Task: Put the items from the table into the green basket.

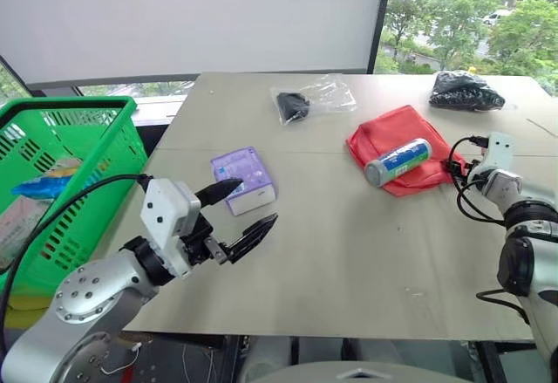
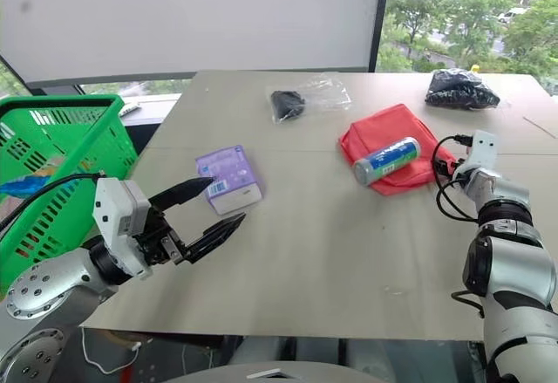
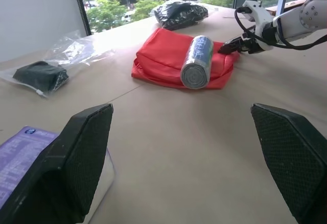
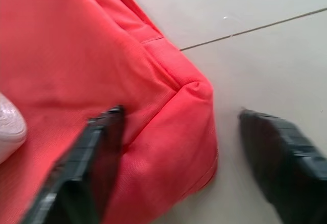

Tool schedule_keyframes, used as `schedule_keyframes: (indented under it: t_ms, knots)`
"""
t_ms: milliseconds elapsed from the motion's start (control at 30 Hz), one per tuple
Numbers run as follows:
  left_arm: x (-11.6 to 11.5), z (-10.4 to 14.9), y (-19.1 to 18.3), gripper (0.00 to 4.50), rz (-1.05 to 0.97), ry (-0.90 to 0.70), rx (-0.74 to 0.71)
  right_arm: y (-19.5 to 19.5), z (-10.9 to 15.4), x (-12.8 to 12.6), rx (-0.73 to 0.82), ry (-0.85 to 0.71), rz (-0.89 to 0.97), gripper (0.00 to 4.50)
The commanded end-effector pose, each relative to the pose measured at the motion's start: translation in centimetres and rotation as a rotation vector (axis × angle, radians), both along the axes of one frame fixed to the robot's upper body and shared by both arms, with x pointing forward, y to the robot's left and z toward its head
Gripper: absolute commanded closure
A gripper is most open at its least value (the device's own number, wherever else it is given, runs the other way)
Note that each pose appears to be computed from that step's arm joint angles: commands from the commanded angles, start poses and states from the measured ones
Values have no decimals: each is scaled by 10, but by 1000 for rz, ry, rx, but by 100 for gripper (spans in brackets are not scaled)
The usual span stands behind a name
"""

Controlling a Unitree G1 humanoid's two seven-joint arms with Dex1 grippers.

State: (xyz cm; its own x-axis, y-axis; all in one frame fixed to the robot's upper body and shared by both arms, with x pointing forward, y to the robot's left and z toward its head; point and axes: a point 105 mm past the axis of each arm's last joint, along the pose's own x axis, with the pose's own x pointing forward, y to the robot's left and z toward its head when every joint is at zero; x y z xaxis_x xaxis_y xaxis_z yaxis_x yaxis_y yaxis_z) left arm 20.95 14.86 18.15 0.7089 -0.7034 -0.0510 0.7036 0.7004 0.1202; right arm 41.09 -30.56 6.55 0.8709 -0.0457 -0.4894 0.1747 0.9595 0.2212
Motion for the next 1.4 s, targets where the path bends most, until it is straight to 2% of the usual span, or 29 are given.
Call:
schedule_keyframes:
  t_ms: [33, 167, 333, 433, 667, 1033, 1200, 1400]
  knots:
    - [-1, 4, -3, 0, -14, -28, -2, 8, 19, 10, -56, -66, 68, 272]
    - [-1, 2, -1, 0, -6, -25, 1, 21, 31, 17, -115, -148, 166, 448]
    - [0, 0, 0, 0, 2, -22, 6, 32, 43, 21, -217, -223, 253, 448]
    - [1, -1, 0, 0, 6, -24, 10, 33, 60, 26, -277, -318, 261, 448]
    - [3, -2, 0, 0, 8, -27, 12, 49, 98, 31, -302, -533, 316, 448]
    - [9, -3, -3, 0, 10, -25, 20, 39, 121, 35, -329, -629, 209, 448]
    - [8, -2, -4, 0, 10, -27, 18, 32, 151, 33, -339, -758, 136, 448]
    - [12, 16, -8, 0, 5, -96, -36, 13, 170, 28, -408, -826, 18, 448]
